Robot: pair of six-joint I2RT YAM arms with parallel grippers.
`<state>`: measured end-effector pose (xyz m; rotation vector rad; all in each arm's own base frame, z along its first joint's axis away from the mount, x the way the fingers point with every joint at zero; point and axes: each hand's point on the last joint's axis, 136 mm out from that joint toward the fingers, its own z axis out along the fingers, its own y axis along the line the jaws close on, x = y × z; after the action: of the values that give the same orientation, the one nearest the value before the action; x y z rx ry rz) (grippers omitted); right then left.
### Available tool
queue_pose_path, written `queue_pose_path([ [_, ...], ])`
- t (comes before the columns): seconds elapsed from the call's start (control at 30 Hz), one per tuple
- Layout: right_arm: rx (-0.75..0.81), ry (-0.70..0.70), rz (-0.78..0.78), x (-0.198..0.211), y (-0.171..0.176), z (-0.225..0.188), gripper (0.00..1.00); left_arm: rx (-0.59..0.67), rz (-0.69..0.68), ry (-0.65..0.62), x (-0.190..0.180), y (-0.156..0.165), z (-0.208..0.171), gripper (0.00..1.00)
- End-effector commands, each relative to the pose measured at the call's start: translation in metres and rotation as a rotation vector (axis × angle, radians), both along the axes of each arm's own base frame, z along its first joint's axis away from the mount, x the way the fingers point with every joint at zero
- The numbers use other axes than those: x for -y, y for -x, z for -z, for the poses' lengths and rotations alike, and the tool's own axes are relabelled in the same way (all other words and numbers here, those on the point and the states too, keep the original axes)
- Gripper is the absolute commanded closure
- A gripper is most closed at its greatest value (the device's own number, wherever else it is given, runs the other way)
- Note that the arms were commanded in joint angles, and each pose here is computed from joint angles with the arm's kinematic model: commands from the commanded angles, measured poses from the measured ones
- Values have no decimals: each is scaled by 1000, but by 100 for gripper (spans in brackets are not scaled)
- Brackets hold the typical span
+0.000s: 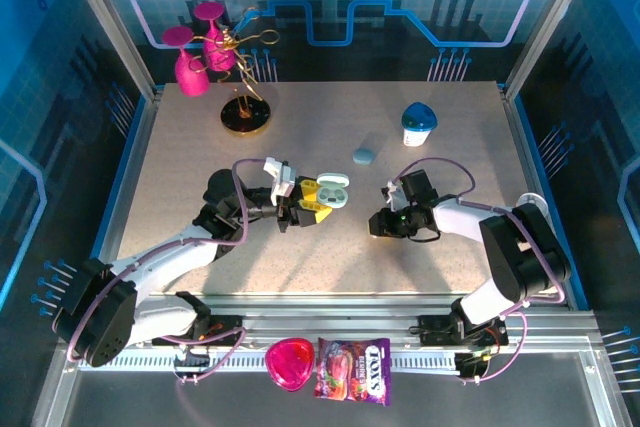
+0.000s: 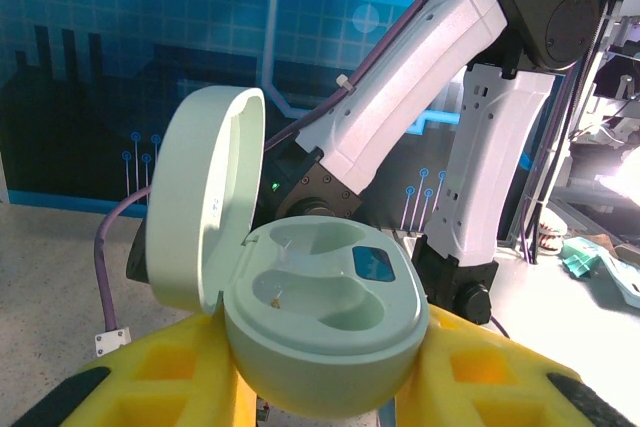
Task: Insert wireless bluetooth earbuds into charging case
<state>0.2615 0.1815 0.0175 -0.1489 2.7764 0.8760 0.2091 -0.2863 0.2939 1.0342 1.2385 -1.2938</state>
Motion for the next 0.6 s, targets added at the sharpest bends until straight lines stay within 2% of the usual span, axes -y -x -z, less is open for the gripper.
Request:
queue_pose_path([
  [0.0, -22, 13, -14, 0, 6, 10, 74, 66, 8, 15, 0, 6, -10, 72],
  [0.27, 8, 30, 9, 5, 5, 0, 79, 68, -2, 14, 0, 5, -8, 71],
  [0.57, 124, 62, 45, 14, 1, -49, 81, 57, -68, 1, 0, -9, 1, 72],
])
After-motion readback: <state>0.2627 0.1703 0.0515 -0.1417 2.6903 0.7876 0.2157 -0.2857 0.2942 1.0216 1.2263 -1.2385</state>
